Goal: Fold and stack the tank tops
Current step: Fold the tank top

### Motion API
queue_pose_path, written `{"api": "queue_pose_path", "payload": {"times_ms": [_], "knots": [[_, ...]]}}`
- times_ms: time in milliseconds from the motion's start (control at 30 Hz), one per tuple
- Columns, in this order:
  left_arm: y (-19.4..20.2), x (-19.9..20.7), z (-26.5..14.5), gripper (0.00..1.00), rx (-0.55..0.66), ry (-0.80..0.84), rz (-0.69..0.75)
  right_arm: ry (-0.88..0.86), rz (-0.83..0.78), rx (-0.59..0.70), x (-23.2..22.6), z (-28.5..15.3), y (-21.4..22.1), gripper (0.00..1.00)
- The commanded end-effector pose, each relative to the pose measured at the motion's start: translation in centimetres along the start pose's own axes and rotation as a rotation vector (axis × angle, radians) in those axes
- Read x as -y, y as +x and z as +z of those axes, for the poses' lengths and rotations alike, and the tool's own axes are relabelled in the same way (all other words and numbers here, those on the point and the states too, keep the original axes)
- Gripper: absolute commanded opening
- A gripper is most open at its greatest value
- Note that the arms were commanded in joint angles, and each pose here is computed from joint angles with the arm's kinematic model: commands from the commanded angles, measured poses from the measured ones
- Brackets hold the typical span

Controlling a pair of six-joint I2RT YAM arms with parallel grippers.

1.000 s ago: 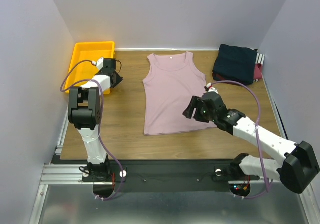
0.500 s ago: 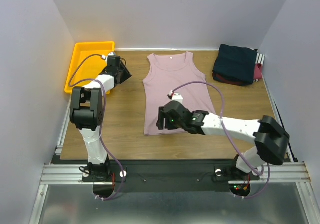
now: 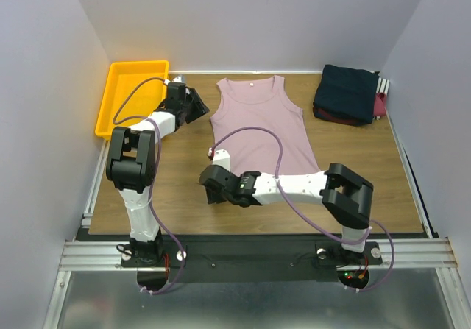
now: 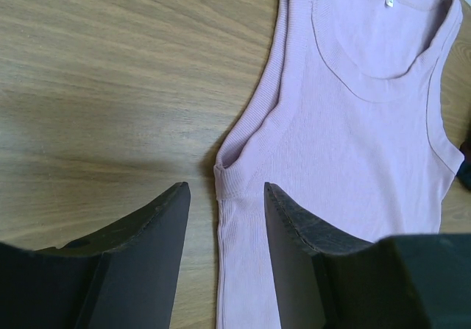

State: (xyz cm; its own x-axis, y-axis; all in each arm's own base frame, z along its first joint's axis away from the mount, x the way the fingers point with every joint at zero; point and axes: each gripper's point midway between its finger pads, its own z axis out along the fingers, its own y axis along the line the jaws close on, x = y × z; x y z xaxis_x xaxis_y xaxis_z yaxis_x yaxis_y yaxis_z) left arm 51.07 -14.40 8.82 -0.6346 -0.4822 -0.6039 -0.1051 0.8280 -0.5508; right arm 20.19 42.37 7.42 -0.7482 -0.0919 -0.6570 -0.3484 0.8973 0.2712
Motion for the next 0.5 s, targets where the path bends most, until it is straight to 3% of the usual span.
{"api": "queue_pose_path", "payload": {"times_ms": [0,300,467], "knots": [[-2.5,2.5,-1.9,0.56,0.071,0.081,0.024,0.062,-0.040,0.083,-1.1,0.0,-1.7,0.48],[-2.8,3.1,-2.4,0.56,0.074,0.099,0.020,0.168,-0.111,0.076,0.0,2.5,-0.4,0.34],[-2.8,3.2,-2.6,0.56,0.073,0.103,0.014,0.200,-0.141,0.056,0.4,3.5,0.6,0.33]]}}
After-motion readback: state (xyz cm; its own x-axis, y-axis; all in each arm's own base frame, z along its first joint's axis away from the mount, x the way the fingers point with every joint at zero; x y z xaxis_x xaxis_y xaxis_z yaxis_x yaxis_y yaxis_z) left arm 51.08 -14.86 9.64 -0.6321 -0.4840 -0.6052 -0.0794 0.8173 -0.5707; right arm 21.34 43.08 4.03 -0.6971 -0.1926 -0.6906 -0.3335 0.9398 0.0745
